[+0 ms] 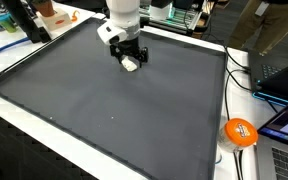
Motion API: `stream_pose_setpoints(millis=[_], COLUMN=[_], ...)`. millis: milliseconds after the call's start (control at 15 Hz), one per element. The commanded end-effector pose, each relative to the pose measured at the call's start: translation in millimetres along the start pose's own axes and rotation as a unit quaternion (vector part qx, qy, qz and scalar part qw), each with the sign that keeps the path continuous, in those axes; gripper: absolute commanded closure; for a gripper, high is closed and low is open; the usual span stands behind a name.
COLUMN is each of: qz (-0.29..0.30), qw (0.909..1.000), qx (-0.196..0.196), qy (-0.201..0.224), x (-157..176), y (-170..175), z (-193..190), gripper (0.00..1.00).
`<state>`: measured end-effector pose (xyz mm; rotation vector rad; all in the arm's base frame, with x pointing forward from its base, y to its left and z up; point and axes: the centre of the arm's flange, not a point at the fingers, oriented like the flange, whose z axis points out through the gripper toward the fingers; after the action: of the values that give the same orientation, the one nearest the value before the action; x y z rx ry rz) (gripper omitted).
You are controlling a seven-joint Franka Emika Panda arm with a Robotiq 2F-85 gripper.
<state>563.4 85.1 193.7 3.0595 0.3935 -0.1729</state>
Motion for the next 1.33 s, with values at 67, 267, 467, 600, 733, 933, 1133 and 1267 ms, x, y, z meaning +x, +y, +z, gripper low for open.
stream_pose_setpoints(millis=[67, 267, 467, 600, 733, 933, 1133, 1267], qz=[-0.005, 0.019, 0.011, 0.006, 0.015, 0.034, 0.049, 0.04], qw=[0.9966, 0.9964, 0.9968, 0.995, 0.9903, 0.9819, 0.9736, 0.9772], qx=[0.076, 0.025, 0.009, 0.01, -0.001, -0.014, -0.026, -0.015], qy=[0.031, 0.079, 0.079, 0.1, 0.138, 0.186, 0.221, 0.208], x=[-38.2, -54.2, -80.0, -100.8, -119.7, -144.3, -168.4, -144.2], y=[-6.8, -1.7, -7.0, -14.2, -18.5, -20.2, -25.6, -19.7], z=[-62.7, -99.8, -128.3, -141.6, -147.9, -152.2, -149.4, -152.1], gripper=[0.0, 0.0, 0.0, 0.0, 0.0, 0.0, 0.0, 0.0])
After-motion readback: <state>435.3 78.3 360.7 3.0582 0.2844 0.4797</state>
